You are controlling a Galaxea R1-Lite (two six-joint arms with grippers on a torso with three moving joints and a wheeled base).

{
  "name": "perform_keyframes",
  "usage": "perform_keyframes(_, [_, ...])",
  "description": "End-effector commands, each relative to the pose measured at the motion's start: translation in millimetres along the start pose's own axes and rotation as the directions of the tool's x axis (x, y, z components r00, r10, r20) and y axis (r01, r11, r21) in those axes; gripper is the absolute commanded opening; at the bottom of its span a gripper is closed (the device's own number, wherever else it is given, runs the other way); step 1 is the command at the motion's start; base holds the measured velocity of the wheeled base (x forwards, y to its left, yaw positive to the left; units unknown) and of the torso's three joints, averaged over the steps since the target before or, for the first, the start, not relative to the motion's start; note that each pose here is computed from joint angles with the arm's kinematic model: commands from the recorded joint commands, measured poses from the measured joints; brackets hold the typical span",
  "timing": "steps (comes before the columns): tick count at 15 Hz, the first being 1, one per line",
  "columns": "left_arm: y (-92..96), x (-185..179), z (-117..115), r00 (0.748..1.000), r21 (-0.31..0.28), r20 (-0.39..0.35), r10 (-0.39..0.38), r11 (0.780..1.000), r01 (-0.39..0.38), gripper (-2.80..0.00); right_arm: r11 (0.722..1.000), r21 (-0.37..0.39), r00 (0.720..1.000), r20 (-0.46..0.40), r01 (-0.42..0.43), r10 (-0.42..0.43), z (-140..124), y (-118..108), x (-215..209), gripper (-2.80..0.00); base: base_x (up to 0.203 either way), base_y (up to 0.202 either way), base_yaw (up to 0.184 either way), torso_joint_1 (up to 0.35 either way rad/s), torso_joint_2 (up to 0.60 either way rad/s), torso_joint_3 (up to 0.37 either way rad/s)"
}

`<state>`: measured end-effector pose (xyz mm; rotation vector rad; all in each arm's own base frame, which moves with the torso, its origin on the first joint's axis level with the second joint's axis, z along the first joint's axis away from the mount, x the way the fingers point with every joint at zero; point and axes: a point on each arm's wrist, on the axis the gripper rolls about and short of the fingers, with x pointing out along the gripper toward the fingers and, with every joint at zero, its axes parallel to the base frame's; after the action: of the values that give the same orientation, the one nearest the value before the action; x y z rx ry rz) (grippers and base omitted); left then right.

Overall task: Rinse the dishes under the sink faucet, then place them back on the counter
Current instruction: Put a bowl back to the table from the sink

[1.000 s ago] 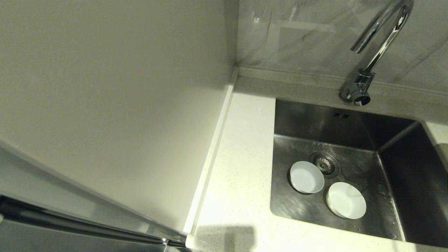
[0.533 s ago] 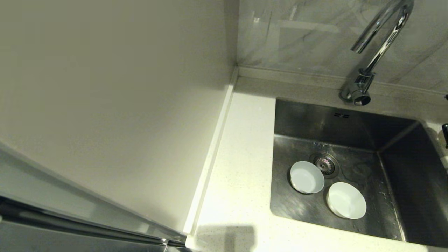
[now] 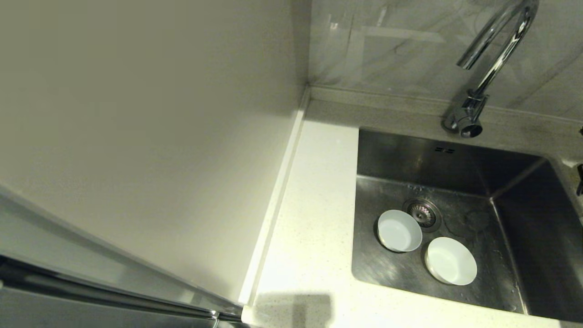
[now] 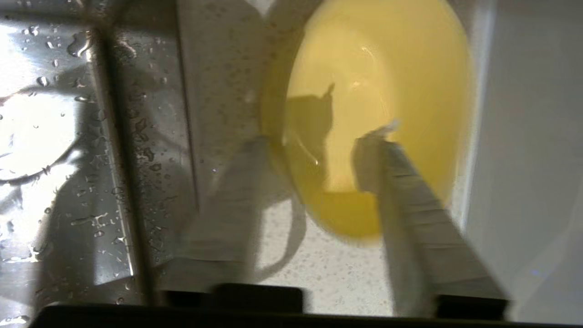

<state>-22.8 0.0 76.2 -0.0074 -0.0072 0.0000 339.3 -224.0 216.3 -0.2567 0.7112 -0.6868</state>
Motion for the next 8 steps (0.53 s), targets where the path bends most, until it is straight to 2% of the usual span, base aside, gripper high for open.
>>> perform_keyframes(1, [0.0, 0.2, -0.8, 1.000, 0.000, -0.003, 0.000, 1.000, 0.000, -2.80, 1.000, 0.010, 1.000, 0.018, 0.010, -0.010, 2.9, -5.8, -7.4, 0.00, 0.000, 0.000, 0.000, 0.000, 0.00, 0.000])
perform_keyframes(4, [0.0, 0.2, -0.8, 1.000, 0.000, -0.003, 0.000, 1.000, 0.000, -2.80, 0.998, 0.060, 0.997, 0.083, -0.011, 0.006, 11.4, -15.8, -32.1, 0.00, 0.000, 0.000, 0.000, 0.000, 0.00, 0.000])
perform_keyframes(8, [0.0, 0.2, -0.8, 1.000, 0.000, -0.003, 0.000, 1.000, 0.000, -2.80, 0.975, 0.153, 0.966, 0.228, -0.163, 0.125, 10.3, -28.0, -105.4, 0.00, 0.000, 0.000, 0.000, 0.000, 0.00, 0.000])
